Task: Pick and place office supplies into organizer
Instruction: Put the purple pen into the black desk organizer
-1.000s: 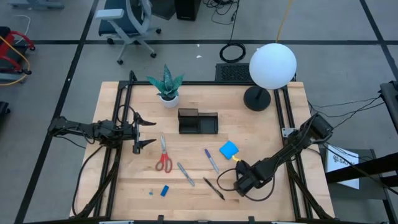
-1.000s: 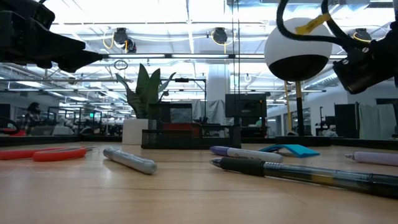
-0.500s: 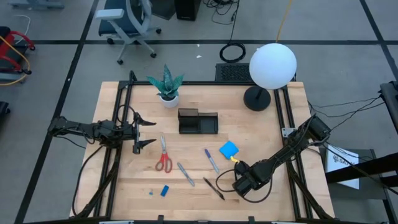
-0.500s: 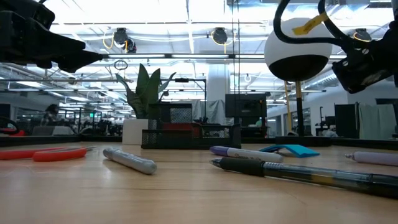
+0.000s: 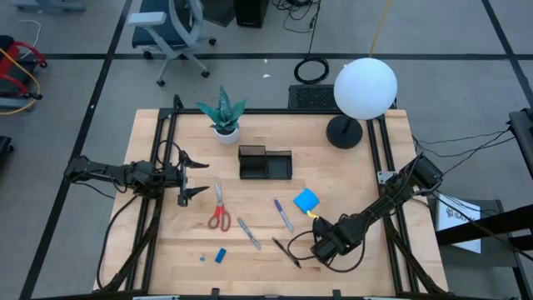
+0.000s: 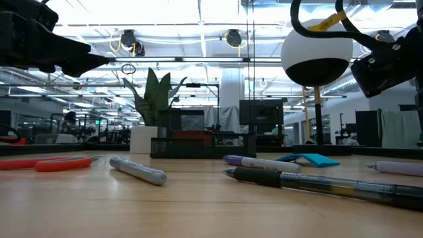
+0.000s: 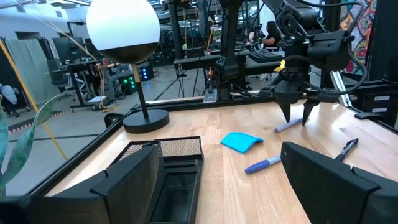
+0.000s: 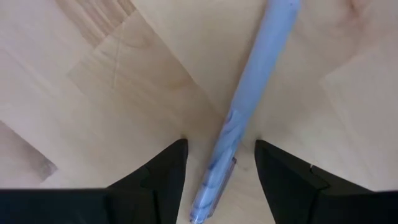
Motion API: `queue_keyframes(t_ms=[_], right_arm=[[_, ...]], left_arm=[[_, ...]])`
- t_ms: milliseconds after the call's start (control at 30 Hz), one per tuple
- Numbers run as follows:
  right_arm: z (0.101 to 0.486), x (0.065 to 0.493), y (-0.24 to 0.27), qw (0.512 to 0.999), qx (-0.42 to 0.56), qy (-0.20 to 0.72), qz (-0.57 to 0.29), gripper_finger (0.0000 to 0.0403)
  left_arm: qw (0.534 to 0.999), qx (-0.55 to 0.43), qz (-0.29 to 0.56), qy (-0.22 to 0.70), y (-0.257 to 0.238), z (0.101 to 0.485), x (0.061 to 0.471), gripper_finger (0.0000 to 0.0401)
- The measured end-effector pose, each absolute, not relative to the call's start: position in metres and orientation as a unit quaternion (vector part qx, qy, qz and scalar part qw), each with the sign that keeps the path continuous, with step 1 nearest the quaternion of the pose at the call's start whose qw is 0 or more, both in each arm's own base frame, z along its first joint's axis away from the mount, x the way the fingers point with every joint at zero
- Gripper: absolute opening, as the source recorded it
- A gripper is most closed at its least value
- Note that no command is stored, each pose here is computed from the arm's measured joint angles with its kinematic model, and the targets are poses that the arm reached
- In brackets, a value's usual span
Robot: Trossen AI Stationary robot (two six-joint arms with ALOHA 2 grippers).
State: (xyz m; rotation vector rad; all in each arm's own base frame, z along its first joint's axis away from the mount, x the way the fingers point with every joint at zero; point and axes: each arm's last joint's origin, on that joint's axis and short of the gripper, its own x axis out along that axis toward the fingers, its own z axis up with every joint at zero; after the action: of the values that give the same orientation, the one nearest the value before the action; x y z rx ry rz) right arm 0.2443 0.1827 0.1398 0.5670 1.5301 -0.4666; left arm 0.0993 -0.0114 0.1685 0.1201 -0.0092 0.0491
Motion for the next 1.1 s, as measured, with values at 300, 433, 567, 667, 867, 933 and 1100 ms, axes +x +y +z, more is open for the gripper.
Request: queue_keyframes(t_ms=[300, 433, 567, 667, 867, 933, 1100], right_arm=[[0.1399, 0.2453, 0.1827, 0.664, 0.251, 0.675, -0.202, 0.0187], [0.1400, 0.2453, 0.1822, 0.664, 0.252, 0.673, -0.207, 0.0187], [0.1400, 0.2460, 0.1824, 0.670, 0.251, 0.667, -0.208, 0.0187], [0.1400, 0.2461, 0.1823, 0.668, 0.259, 0.664, -0.217, 0.0187], [0.1402, 0.2458, 0.1821, 0.665, 0.262, 0.663, -0.223, 0.0187], [0.1402, 0.2458, 0.1820, 0.665, 0.263, 0.662, -0.225, 0.0187], [0.1402, 0.2457, 0.1820, 0.663, 0.268, 0.661, -0.229, 0.0187]], left_arm=[[0.998, 0.060, 0.024, -0.005, -0.0114, 0.1684, 0.0993, 0.0347], [0.998, 0.060, 0.024, -0.005, -0.0114, 0.1685, 0.0993, 0.0347], [0.998, 0.060, 0.024, -0.005, -0.0114, 0.1685, 0.0993, 0.0347], [0.998, 0.060, 0.024, -0.004, -0.0114, 0.1684, 0.0993, 0.0347], [0.998, 0.060, 0.025, -0.005, -0.0114, 0.1685, 0.0993, 0.0347], [0.998, 0.060, 0.024, -0.005, -0.0114, 0.1684, 0.0993, 0.0347], [0.998, 0.060, 0.024, -0.005, -0.0114, 0.1685, 0.0993, 0.0347]])
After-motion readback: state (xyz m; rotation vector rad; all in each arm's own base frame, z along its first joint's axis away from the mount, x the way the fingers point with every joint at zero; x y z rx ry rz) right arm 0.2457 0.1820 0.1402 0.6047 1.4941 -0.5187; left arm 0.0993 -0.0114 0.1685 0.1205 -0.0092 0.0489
